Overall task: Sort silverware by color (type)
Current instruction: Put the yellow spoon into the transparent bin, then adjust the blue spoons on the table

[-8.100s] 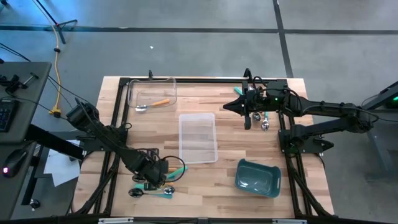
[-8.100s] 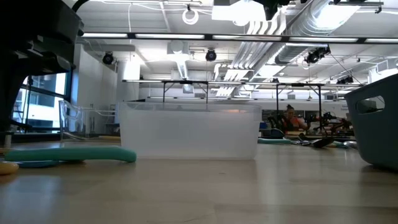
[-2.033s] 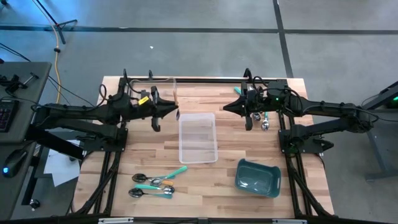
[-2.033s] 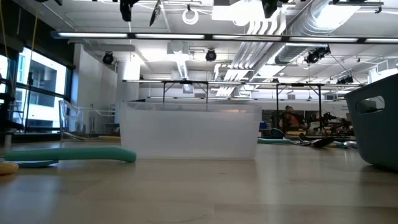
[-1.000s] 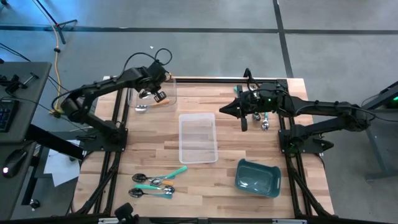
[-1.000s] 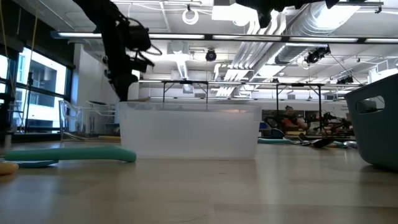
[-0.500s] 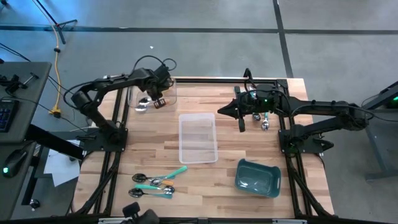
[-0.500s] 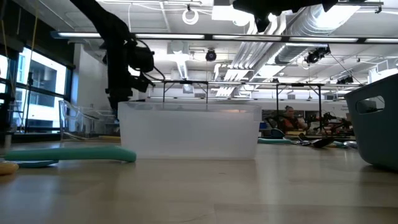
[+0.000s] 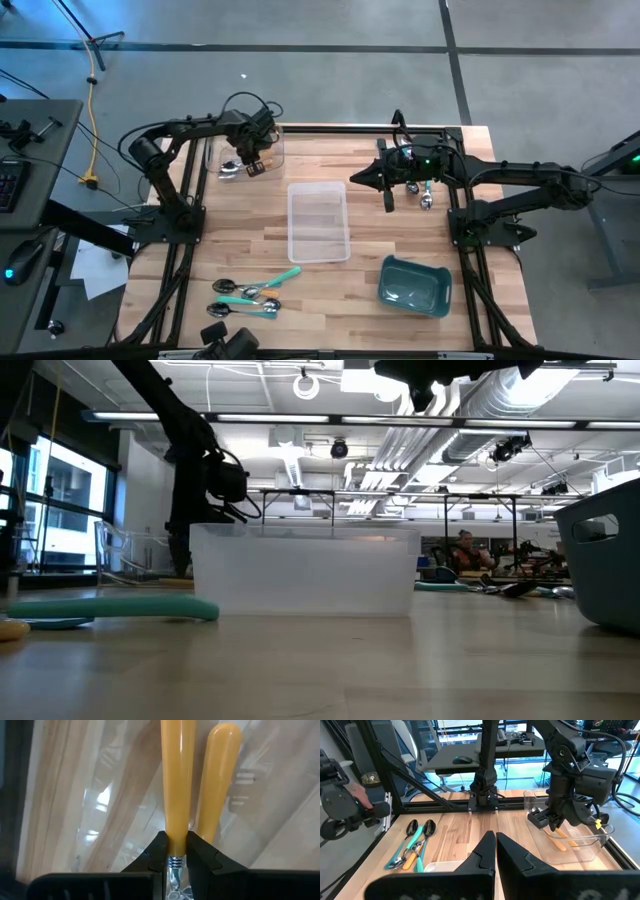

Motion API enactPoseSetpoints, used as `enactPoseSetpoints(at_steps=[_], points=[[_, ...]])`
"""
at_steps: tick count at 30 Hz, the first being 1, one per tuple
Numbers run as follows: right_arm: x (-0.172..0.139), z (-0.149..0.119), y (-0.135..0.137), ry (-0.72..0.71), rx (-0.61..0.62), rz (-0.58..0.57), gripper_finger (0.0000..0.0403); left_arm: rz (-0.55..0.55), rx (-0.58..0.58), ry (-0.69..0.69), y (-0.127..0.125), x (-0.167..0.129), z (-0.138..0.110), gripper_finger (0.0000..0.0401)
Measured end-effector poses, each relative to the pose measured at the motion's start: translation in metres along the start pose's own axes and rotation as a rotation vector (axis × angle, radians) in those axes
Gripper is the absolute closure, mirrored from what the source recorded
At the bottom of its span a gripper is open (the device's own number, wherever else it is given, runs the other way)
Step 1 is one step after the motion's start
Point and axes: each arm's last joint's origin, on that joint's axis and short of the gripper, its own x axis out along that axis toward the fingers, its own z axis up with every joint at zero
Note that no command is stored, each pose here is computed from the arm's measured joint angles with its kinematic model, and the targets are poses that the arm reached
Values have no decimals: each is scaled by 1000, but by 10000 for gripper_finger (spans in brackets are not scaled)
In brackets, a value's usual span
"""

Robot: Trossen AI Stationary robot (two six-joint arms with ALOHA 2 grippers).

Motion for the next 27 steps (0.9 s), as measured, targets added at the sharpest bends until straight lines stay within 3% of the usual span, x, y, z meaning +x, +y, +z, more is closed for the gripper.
enactPoseSetpoints(at_steps=[16, 27], points=[[0, 0, 0, 0, 49, -1, 403, -2, 51, 4, 0, 1, 0, 322], [0, 0, 0, 3, 50, -1, 403, 0, 56, 6, 0, 1, 0, 268]])
